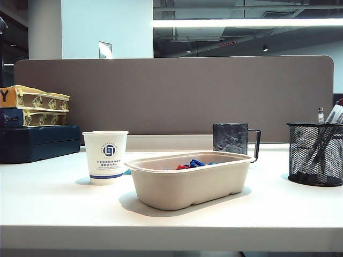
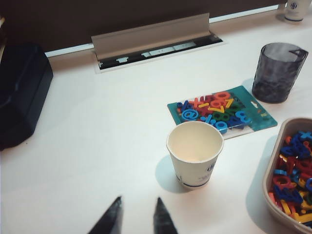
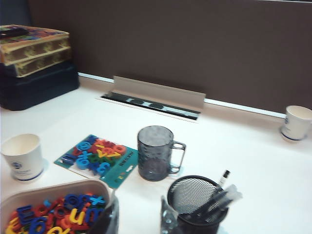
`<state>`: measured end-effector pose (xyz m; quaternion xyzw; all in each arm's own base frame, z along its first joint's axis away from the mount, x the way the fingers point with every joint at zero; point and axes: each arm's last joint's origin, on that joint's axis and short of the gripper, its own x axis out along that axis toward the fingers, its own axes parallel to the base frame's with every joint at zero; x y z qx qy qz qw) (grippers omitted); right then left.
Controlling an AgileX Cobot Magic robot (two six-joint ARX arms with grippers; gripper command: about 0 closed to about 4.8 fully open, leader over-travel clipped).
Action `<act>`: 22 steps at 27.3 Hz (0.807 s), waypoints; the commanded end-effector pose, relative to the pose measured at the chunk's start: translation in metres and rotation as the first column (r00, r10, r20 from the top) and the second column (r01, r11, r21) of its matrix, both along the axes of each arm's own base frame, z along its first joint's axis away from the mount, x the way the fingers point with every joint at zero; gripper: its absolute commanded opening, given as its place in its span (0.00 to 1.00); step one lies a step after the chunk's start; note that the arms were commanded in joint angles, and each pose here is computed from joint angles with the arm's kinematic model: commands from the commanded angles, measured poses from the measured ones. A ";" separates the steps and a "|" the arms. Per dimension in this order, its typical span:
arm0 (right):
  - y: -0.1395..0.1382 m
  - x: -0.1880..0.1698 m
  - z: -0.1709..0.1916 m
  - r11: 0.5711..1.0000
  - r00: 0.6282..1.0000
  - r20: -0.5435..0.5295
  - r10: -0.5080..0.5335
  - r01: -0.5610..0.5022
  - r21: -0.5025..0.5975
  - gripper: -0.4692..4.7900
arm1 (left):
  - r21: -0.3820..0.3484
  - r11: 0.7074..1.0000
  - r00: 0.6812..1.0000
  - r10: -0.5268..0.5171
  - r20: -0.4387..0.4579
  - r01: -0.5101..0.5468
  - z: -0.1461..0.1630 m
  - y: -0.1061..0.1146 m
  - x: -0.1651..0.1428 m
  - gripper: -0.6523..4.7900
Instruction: Pick up one pen and put it in the pen container.
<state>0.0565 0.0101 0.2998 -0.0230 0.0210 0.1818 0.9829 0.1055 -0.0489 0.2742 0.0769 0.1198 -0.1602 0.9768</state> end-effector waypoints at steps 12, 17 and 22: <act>-0.004 0.005 -0.001 0.991 0.990 0.045 -0.135 0.135 -0.002 0.09 | -0.043 0.999 0.996 0.022 0.085 -0.018 0.004 0.000 0.000 0.21; -0.005 -0.001 -0.014 0.986 0.982 0.089 -0.167 0.167 0.002 0.09 | -0.095 0.995 0.991 0.033 0.132 -0.021 -0.013 0.008 -0.014 0.21; -0.005 -0.006 -0.026 0.981 0.977 0.090 -0.194 0.194 0.004 0.09 | -0.125 0.992 0.982 0.040 0.182 -0.017 -0.020 0.014 -0.027 0.21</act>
